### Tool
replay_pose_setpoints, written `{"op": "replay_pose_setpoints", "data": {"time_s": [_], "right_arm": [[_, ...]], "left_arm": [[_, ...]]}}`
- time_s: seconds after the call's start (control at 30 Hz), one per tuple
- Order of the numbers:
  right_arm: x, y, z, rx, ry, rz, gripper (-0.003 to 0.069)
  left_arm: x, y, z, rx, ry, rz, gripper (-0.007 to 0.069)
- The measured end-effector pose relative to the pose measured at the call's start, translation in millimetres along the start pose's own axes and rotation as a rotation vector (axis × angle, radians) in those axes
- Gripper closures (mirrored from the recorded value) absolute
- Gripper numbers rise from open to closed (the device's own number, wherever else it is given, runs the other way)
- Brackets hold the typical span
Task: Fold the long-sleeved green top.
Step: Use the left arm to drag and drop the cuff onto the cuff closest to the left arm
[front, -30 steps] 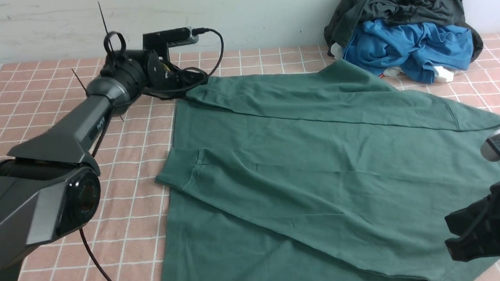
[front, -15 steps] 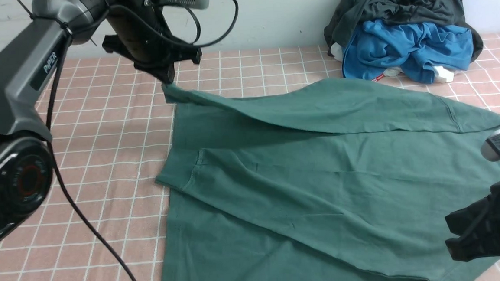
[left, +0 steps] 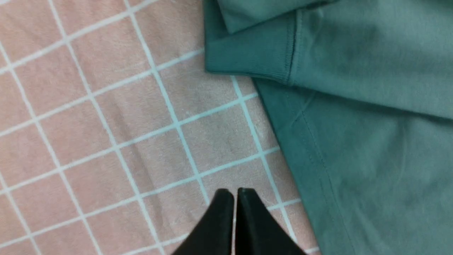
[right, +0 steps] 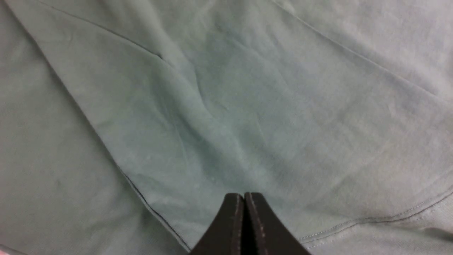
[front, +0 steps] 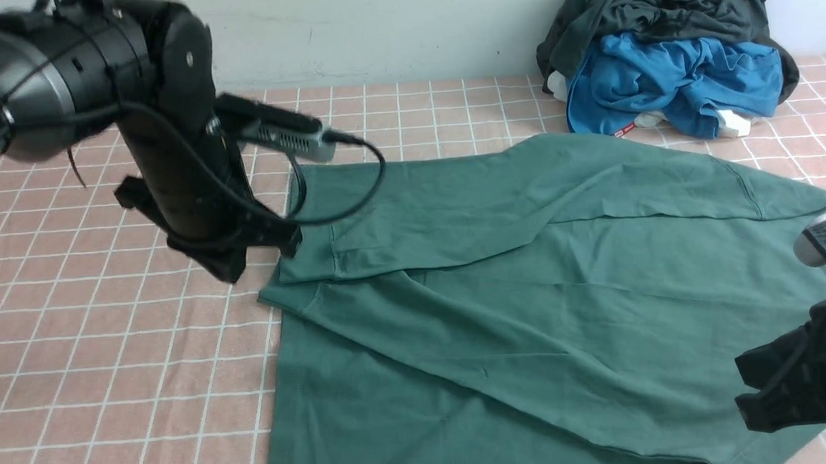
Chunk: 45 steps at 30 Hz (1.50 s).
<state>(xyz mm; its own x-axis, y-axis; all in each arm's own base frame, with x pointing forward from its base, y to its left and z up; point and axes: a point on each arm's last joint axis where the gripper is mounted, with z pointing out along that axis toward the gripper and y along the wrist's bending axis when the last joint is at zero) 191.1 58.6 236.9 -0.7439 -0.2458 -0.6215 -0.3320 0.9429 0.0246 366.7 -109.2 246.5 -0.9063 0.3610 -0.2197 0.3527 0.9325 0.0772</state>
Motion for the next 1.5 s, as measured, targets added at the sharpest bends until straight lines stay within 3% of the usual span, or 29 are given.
{"op": "replay_pose_setpoints", "data": {"time_s": [0.2, 0.37, 0.47, 0.63, 0.77, 0.8, 0.83, 0.87, 0.9, 1.0, 1.17, 1.33, 1.5], "right_arm": [[1.2, 0.6, 0.0, -0.006, 0.013, 0.016, 0.0673], [1.0, 2.0, 0.0, -0.022, 0.011, 0.049, 0.0673], [0.9, 2.3, 0.0, -0.025, 0.011, 0.055, 0.0673], [0.9, 2.5, 0.0, -0.027, 0.010, 0.058, 0.0673], [0.9, 2.5, 0.0, -0.027, 0.010, 0.058, 0.0673], [0.9, 2.6, 0.0, -0.028, 0.010, 0.061, 0.0673], [0.8, 2.6, 0.0, -0.028, 0.010, 0.062, 0.0673], [0.7, 2.7, 0.0, -0.029, 0.009, 0.064, 0.0673], [0.7, 2.7, 0.0, -0.030, 0.009, 0.064, 0.0673], [0.7, 3.0, -0.1, -0.033, 0.009, 0.071, 0.0673], [0.6, 3.4, -0.1, -0.037, 0.008, 0.078, 0.0673], [0.6, 3.4, -0.1, -0.037, 0.008, 0.079, 0.0673], [-0.7, 3.1, -0.1, -0.035, -0.006, 0.080, 0.0673]], "left_arm": [[-8.0, -4.3, 13.4, 0.012, -0.119, -0.049, 0.0591], [-32.0, -0.4, 35.2, 0.019, -0.321, -0.101, 0.0429], [-35.6, 2.4, 58.4, 0.022, -0.317, -0.135, 0.0314], [-33.4, 1.1, 90.6, 0.031, -0.250, -0.193, 0.0225], [-34.4, 0.9, 94.2, 0.037, -0.258, -0.233, 0.0288], [-35.1, 1.0, 92.6, 0.038, -0.266, -0.239, 0.0368], [-35.1, 1.0, 92.6, 0.038, -0.266, -0.239, 0.0368], [-35.4, 1.2, 91.0, 0.038, -0.271, -0.240, 0.0463], [-35.7, 1.3, 88.6, 0.039, -0.275, -0.240, 0.0512], [-37.1, 2.1, 76.5, 0.040, -0.306, -0.242, 0.0609], [-35.4, 3.7, 47.8, 0.041, -0.335, -0.243, 0.0627], [-18.1, 4.1, -10.6, 0.051, -0.310, -0.209, 0.0628], [9.0, -1.6, -45.2, 0.101, -0.167, -0.121, 0.0628]]}}
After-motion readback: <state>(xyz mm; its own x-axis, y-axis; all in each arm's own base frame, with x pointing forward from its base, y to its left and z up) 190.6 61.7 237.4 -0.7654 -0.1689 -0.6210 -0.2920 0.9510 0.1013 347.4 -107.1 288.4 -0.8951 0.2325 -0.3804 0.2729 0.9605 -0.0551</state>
